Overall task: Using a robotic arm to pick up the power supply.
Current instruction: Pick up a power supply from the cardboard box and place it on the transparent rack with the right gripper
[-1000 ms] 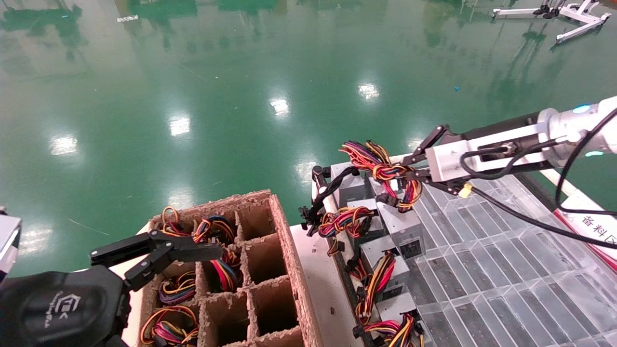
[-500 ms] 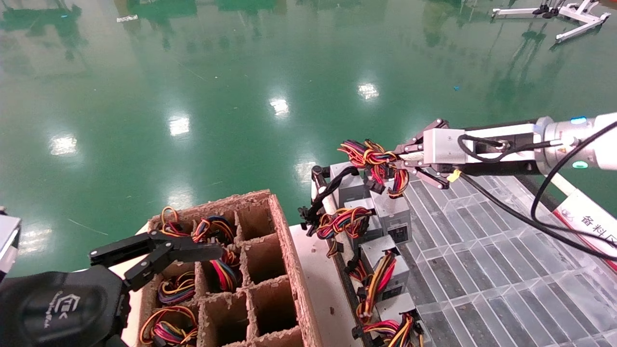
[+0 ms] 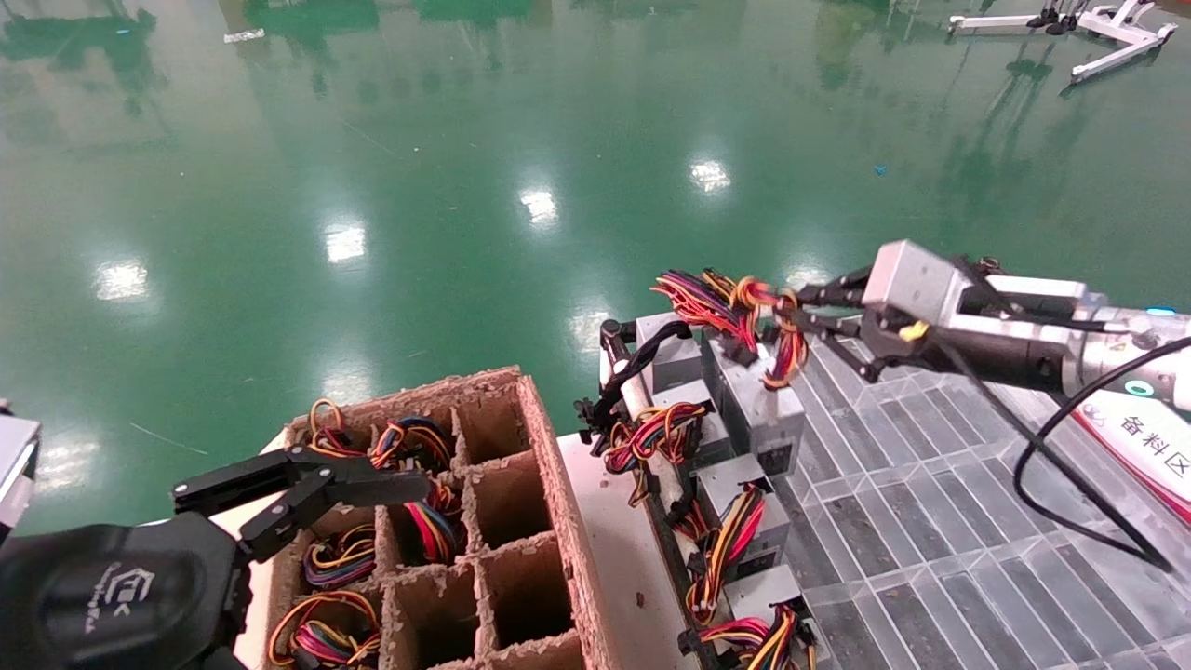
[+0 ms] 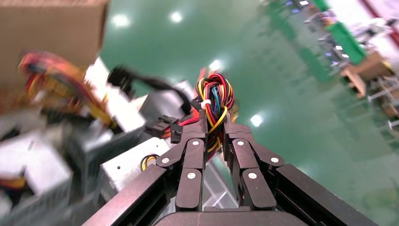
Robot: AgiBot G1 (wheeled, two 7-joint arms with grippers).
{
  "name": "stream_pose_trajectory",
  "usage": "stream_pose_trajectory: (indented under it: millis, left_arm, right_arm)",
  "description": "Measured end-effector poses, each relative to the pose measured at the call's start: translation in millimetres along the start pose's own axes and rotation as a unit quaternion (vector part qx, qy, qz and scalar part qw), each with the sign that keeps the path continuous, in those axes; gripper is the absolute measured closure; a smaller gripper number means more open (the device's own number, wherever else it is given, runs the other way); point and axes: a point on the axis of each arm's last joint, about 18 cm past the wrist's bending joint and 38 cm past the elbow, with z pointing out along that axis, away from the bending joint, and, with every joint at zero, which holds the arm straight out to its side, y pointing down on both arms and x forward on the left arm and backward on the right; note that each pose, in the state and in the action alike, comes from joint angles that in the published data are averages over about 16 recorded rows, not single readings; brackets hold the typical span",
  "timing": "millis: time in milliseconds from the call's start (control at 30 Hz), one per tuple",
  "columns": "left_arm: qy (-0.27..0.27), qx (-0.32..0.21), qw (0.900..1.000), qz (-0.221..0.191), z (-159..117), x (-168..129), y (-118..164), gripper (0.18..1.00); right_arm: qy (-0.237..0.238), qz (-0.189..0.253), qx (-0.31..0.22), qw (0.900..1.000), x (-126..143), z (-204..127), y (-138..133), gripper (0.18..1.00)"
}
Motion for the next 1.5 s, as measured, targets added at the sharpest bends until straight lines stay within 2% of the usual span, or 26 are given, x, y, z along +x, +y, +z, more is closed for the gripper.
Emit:
stream_pose_trajectory:
  millis: [233, 567, 1500]
  left_arm:
    - [0.000, 0.000, 1.0000, 0.000, 0.0, 0.0, 0.0, 0.184]
    - [0.000, 0.000, 1.0000, 0.000, 0.0, 0.0, 0.0, 0.184]
    - [0.000, 0.000, 1.0000, 0.000, 0.0, 0.0, 0.0, 0.184]
  right_arm:
    - [0.031, 0.049, 0.010, 0.998, -7.3, -3.7, 15.1, 0.948]
    - [0.047, 0.088, 0.004, 0.995, -15.8, -10.1, 32.4, 0.948]
    - [0.043, 0.154, -0.012, 0.987, -31.4, -13.3, 50.0, 0.941]
